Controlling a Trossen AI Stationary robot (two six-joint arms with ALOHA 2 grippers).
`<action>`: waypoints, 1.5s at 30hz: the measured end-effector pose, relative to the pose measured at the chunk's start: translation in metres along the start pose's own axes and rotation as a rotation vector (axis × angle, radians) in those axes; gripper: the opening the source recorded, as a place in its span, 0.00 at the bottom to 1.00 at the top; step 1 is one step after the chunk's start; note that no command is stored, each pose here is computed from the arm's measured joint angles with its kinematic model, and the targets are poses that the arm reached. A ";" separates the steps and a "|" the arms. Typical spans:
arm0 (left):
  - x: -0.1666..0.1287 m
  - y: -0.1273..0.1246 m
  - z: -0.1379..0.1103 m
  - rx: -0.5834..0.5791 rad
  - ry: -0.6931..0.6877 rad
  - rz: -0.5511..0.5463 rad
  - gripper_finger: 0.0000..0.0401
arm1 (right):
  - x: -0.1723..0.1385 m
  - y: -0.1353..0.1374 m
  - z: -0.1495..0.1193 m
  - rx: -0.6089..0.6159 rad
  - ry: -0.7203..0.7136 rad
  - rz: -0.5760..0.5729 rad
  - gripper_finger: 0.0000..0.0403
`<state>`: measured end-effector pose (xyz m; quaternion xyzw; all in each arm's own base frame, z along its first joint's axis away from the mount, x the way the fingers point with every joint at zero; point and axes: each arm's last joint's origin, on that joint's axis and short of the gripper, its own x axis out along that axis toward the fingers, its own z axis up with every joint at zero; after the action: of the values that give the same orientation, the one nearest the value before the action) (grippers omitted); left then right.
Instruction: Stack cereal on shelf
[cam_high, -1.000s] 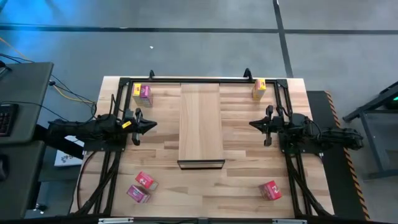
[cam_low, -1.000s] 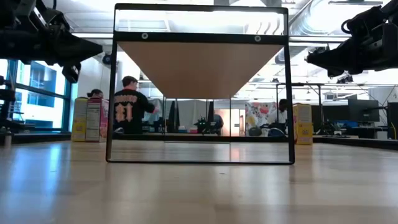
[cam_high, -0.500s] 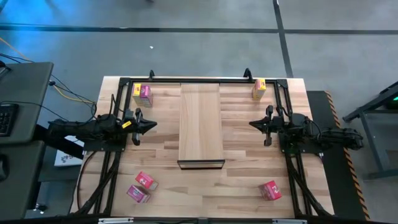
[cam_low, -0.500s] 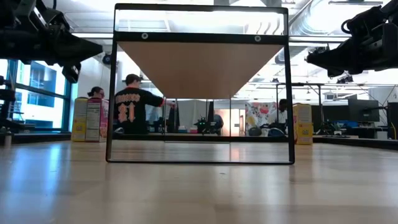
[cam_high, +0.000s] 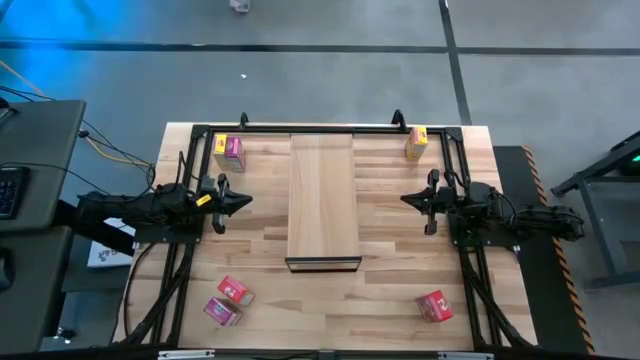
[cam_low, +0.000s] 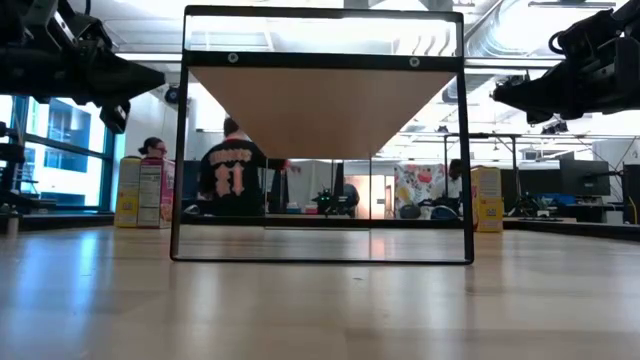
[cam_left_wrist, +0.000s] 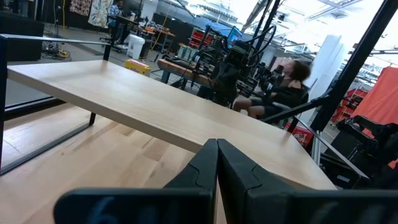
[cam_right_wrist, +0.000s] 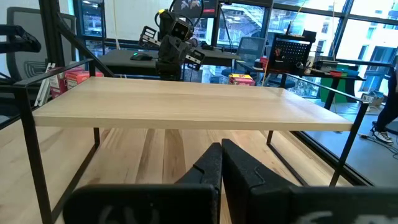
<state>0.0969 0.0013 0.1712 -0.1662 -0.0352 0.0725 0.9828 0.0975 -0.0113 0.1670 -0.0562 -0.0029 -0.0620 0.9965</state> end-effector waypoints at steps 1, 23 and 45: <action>0.000 0.000 0.000 0.000 0.000 0.000 0.00 | 0.000 0.000 0.000 0.000 0.000 0.000 0.00; 0.000 0.000 0.000 0.000 0.000 0.000 0.00 | 0.000 0.000 0.000 0.000 0.000 0.000 0.00; 0.000 -0.003 0.005 -0.145 -0.046 -0.044 0.00 | 0.000 0.000 0.000 0.000 0.000 0.000 0.00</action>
<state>0.0965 0.0006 0.1770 -0.2343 -0.0667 0.0521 0.9685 0.0974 -0.0113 0.1671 -0.0564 -0.0031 -0.0620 0.9965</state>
